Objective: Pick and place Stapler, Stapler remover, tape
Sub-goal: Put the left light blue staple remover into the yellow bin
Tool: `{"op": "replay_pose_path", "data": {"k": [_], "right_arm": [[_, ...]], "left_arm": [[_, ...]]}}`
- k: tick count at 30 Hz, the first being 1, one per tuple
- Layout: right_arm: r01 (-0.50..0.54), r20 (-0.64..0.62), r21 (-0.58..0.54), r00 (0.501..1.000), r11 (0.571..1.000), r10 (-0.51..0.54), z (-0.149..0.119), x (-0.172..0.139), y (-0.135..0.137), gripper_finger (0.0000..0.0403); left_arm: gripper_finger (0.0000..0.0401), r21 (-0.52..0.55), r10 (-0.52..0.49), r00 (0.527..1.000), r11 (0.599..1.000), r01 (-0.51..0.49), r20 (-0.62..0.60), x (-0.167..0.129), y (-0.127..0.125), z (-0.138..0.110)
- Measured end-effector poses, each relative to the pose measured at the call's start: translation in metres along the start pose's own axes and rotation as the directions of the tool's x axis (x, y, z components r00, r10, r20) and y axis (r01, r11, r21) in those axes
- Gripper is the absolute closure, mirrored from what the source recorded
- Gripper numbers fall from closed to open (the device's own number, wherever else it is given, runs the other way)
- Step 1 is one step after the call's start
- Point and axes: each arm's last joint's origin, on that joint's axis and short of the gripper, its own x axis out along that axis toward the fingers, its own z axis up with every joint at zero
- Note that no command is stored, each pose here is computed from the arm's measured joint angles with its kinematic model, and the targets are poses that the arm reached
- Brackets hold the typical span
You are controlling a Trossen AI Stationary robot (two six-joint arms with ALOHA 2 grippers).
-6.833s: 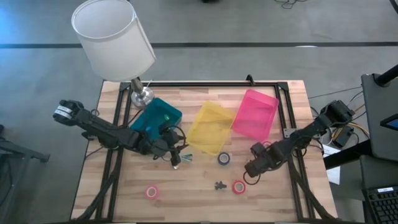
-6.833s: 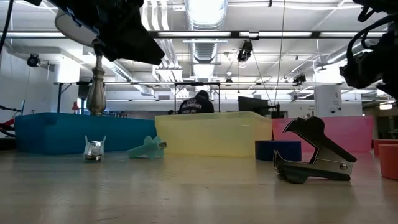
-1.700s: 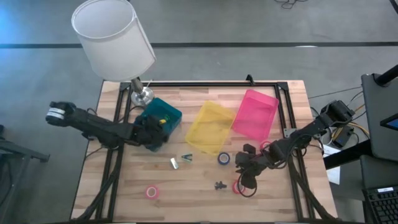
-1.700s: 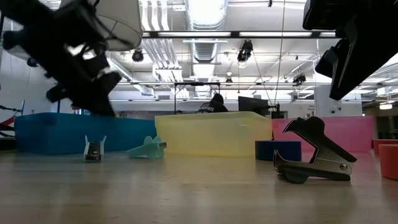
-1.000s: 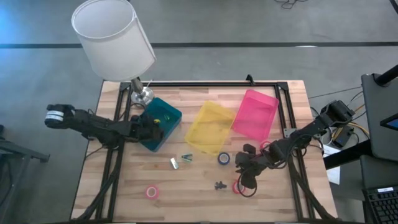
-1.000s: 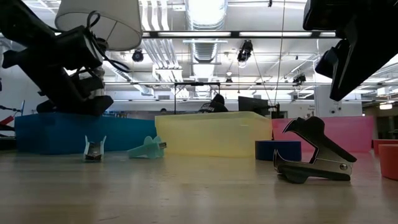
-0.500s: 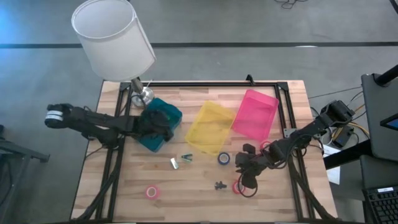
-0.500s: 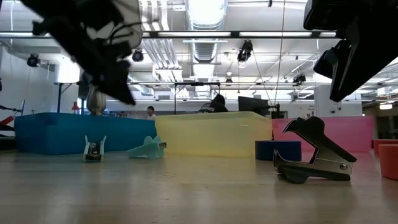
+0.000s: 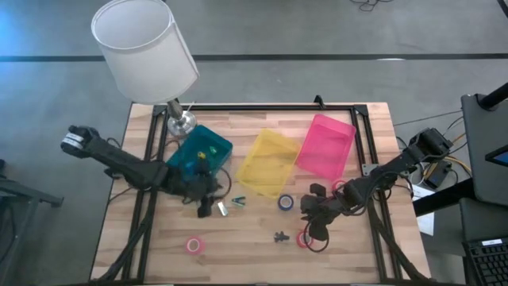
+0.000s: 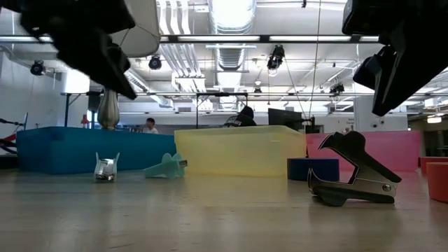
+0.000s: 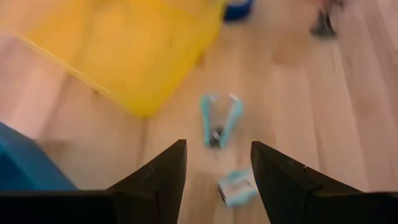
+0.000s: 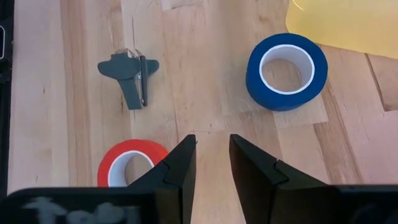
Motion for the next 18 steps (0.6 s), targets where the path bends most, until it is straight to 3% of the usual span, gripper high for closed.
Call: {"op": "replay_pose_path", "data": {"k": [4, 10, 18], "right_arm": [[0.000, 0.000, 0.000, 1.000, 1.000, 0.000, 0.000, 0.000, 0.000, 0.0305], [-0.002, 0.002, 0.001, 1.000, 1.000, 0.002, 0.000, 0.000, 0.000, 0.0310], [-0.003, 0.002, 0.001, 1.000, 1.000, 0.003, 0.000, 0.000, 0.000, 0.0311]], "left_arm": [[0.0218, 0.062, -0.013, 0.997, 0.998, 0.018, -0.072, 0.010, -0.010, -0.020], [0.0218, 0.240, 0.029, 0.984, 0.971, 0.014, -0.177, 0.030, -0.014, -0.038], [0.0218, 0.379, 0.055, 0.964, 0.924, 0.050, -0.260, 0.053, -0.021, -0.043]]}}
